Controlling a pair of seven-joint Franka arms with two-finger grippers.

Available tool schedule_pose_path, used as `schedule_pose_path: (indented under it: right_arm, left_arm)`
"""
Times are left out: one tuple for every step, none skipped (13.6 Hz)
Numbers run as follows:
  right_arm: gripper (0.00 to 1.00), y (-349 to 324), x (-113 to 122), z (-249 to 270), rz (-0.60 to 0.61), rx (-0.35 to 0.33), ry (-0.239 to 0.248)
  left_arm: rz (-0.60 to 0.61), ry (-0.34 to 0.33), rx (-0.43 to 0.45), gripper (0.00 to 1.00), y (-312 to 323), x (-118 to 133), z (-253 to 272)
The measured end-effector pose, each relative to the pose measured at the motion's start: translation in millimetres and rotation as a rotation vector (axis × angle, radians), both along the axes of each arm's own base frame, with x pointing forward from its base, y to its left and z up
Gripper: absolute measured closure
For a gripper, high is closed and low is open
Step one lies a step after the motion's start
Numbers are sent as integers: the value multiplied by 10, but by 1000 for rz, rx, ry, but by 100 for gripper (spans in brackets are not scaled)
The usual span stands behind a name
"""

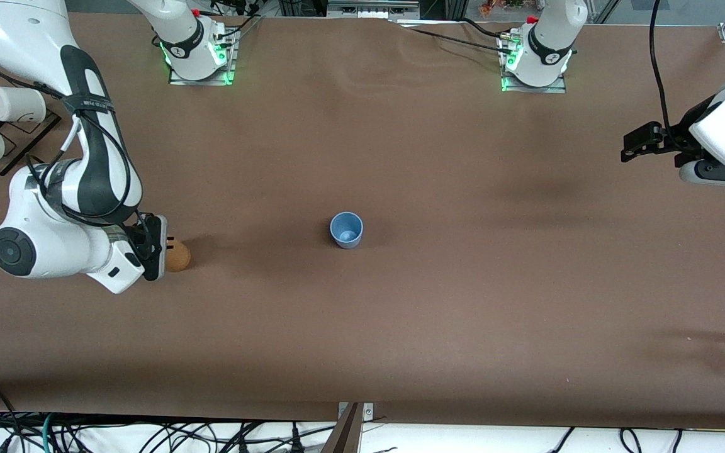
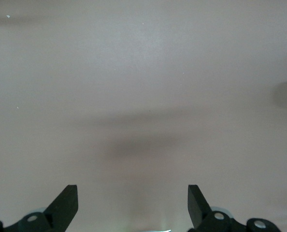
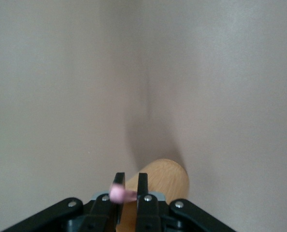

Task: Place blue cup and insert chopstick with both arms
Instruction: 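Lift the pink chopstick out of the tan cup with the right gripper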

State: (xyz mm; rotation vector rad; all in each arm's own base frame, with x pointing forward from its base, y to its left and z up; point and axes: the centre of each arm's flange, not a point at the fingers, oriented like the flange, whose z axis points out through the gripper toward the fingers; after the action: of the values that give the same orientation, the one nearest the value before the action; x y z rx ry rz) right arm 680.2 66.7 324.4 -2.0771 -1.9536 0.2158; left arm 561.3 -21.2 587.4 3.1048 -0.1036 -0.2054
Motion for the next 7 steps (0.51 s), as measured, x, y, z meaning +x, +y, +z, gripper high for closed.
schedule_pose_path:
  right_arm:
    - [91, -25, 2, 11, 2, 1, 1]
    - [91, -53, 3, 25, 2, 2, 0]
    - [91, -73, 2, 54, 3, 3, 1]
    - [91, -79, -3, 107, 5, 4, 2]
    - [91, -79, -8, 190, 6, 5, -3]
    - [91, -78, -12, 284, 7, 6, -12]
    - [91, -75, -25, 373, 7, 9, -15]
  left_arm:
    - [0, 0, 0, 0, 0, 0, 0]
    - [0, 0, 0, 0, 0, 0, 0]
    - [0, 0, 0, 0, 0, 0, 0]
    - [0, 0, 0, 0, 0, 1, 0]
    - [0, 0, 0, 0, 0, 1, 0]
    - [0, 0, 0, 0, 0, 1, 0]
    - [0, 0, 0, 0, 0, 1, 1]
